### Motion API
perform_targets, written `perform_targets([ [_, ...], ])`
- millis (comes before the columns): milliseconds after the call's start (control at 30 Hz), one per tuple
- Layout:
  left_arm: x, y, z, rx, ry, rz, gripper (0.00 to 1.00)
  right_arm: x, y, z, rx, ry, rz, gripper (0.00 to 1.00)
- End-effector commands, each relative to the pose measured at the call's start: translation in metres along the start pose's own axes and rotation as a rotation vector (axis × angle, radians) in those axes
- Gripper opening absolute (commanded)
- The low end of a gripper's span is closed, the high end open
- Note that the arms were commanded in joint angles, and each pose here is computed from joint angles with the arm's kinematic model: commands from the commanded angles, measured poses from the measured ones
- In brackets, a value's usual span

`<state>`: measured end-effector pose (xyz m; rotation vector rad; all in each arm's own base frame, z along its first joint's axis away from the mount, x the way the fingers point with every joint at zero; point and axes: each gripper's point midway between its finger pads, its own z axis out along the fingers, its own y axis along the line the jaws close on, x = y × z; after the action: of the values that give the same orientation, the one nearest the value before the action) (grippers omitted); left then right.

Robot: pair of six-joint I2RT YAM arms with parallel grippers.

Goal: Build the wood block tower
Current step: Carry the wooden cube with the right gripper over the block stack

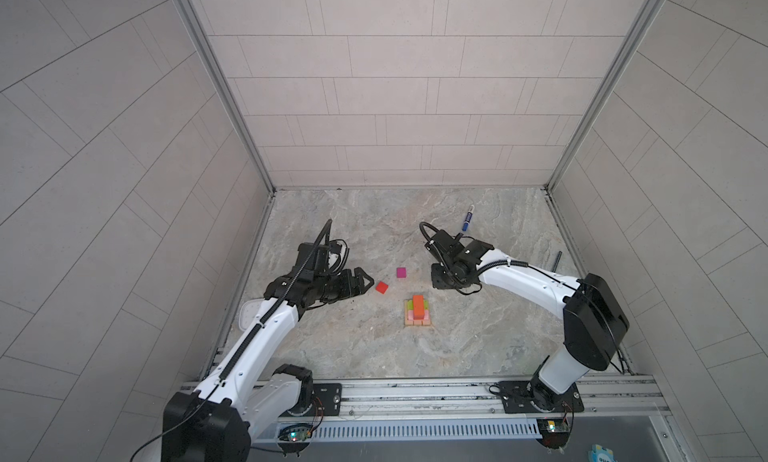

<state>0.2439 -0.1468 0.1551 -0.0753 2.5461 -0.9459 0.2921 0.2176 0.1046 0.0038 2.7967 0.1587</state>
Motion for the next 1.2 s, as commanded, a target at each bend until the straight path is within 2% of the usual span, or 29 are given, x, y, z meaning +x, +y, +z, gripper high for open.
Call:
perform_targets([
  [0,0.005,-0.002,-0.003,0.008,0.004,0.01,0.87,0.006,-0.004,-0.02,0.032,-0.01,0.001,0.17],
  [500,0.003,-0.009,-0.013,0.021,-0.029,0.032,0.87,0.022,0.014,-0.06,0.02,-0.052,0.006,0.18],
  [1167,0.005,-0.017,-0.018,0.045,-0.044,0.056,0.87,0.039,0.067,-0.044,-0.023,-0.067,0.043,0.18],
])
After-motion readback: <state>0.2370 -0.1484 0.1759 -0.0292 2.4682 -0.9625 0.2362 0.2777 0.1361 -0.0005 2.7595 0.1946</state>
